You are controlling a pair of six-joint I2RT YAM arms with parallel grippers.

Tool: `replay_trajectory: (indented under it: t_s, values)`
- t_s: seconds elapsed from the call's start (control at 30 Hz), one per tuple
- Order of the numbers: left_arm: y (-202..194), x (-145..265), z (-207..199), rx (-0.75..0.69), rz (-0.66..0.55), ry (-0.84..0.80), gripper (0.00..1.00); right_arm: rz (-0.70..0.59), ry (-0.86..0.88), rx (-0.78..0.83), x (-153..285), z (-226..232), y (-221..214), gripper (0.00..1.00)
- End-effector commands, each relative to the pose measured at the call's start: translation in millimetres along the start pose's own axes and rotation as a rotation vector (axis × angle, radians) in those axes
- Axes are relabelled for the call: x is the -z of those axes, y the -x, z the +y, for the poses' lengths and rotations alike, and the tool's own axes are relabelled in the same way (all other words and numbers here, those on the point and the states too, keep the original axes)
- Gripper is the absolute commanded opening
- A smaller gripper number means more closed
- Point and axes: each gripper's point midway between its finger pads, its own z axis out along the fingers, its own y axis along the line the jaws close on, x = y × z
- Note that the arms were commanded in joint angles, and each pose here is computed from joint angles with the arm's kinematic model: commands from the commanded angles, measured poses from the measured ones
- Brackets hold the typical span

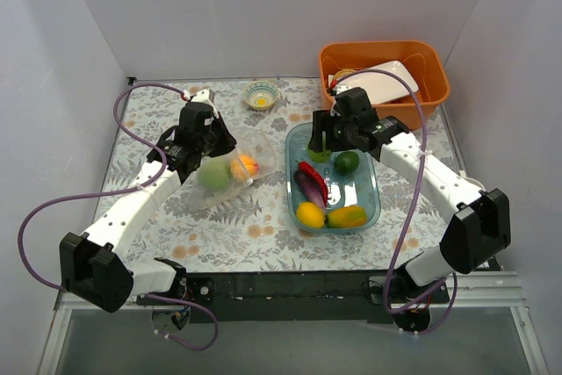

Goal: Place the food in the zip-top bag and seal the zipper
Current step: Pick up the fake fruit from the bin, then place the fake fruit in the zipper food storage bag.

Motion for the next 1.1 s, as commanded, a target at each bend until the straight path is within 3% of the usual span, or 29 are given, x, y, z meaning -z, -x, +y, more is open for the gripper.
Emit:
replay_trajectory:
  t_s: [0.0,0.57,0.77,1.07]
  values:
    - [19,7,-9,0.020,-0.072,-0.025,0.00,-0.024,0.101,0.000,10,26,24,0.28]
    - [4,4,-16,0.026,-0.026,-0.085,0.00,-0.053,0.334,-0.032,5,79,32,0.27]
    - [-5,-7,-29,0.019,0.056,-0.140,0.00,-0.077,0.383,-0.045,0,93,23,0.28]
    - [6,-1,-41,-0.011,0.056,-0.170,0.00,-0.012,0.498,-0.027,-31,137,14,0.29]
